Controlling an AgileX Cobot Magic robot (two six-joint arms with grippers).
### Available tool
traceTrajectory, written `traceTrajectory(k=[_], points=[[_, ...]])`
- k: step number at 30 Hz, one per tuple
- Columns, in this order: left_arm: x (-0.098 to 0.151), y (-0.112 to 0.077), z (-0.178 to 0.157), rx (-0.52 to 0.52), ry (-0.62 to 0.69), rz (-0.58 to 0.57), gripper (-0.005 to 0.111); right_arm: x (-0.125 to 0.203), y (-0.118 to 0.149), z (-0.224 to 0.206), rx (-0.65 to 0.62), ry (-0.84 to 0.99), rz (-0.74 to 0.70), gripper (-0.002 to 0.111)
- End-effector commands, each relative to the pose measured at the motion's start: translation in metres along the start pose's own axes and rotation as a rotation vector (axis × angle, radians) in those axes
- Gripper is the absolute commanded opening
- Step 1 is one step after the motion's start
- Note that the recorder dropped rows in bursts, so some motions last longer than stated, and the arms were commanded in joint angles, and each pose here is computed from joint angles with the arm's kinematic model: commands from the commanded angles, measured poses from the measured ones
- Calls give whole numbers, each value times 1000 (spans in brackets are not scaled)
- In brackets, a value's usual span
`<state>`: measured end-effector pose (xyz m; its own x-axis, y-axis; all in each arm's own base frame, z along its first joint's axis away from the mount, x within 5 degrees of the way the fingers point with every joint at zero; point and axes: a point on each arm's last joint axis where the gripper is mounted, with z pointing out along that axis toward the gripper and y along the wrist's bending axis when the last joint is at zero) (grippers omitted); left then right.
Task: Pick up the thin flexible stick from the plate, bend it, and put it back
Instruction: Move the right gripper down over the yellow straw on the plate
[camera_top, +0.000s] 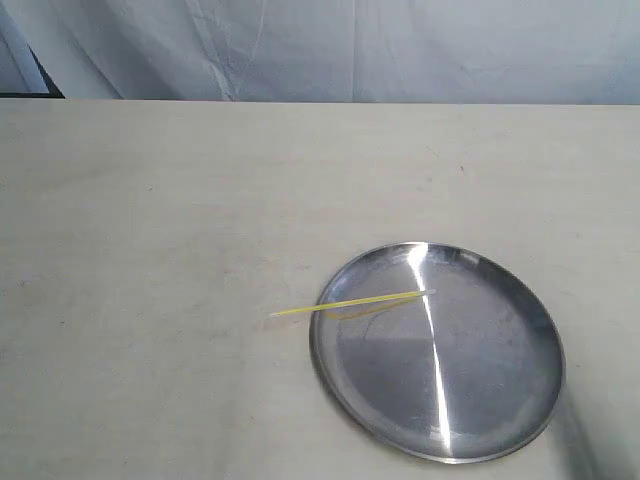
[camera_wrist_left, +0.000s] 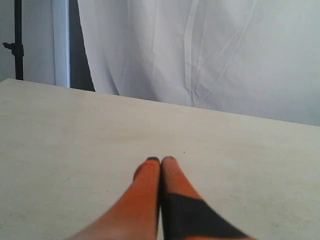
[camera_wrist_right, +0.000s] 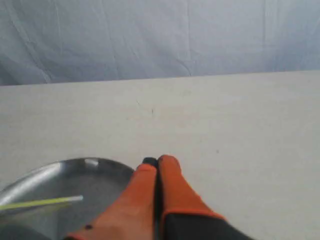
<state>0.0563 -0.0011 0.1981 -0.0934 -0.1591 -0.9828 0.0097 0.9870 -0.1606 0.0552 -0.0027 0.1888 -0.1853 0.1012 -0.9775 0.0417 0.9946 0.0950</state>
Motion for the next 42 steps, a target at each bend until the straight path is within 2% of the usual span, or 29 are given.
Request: traceTrajectory(k=[1,2,3,7,13,19,21,24,28,33,36,39,42], points=[[1,0,0,-2,2,7,0,-23,6,-4,-92,-253,237,0],[1,0,0,-2,2,7,0,-30,5,-6,-117,-332,347,0],[1,0,0,-2,2,7,0,-33,5,-7,-124,-363,389,0],[1,0,0,-2,2,7,0,-44,2,-12,-137,-503,462,0],[1,0,0,-2,2,7,0,-44,-3,-12,-176,-502,818,0],[1,0,0,-2,2,7,0,-51,-6,-16,-199,-591,864,0],[1,0,0,-2,2,7,0,-56,-2,-19,-215,-584,762,0],[1,0,0,-2,2,7,0,-74,10,-19,-190,-468,464,0],[1,0,0,-2,2,7,0,-94,12,2,-58,-194,195,0],[1,0,0,-2,2,7,0,-113,14,52,16,156,-57,0],[1,0,0,-2,2,7,0,-116,27,90,-64,476,-233,0],[1,0,0,-2,2,7,0,-114,55,135,-255,782,-383,0],[1,0,0,-2,2,7,0,-111,86,179,-402,936,-458,0]])
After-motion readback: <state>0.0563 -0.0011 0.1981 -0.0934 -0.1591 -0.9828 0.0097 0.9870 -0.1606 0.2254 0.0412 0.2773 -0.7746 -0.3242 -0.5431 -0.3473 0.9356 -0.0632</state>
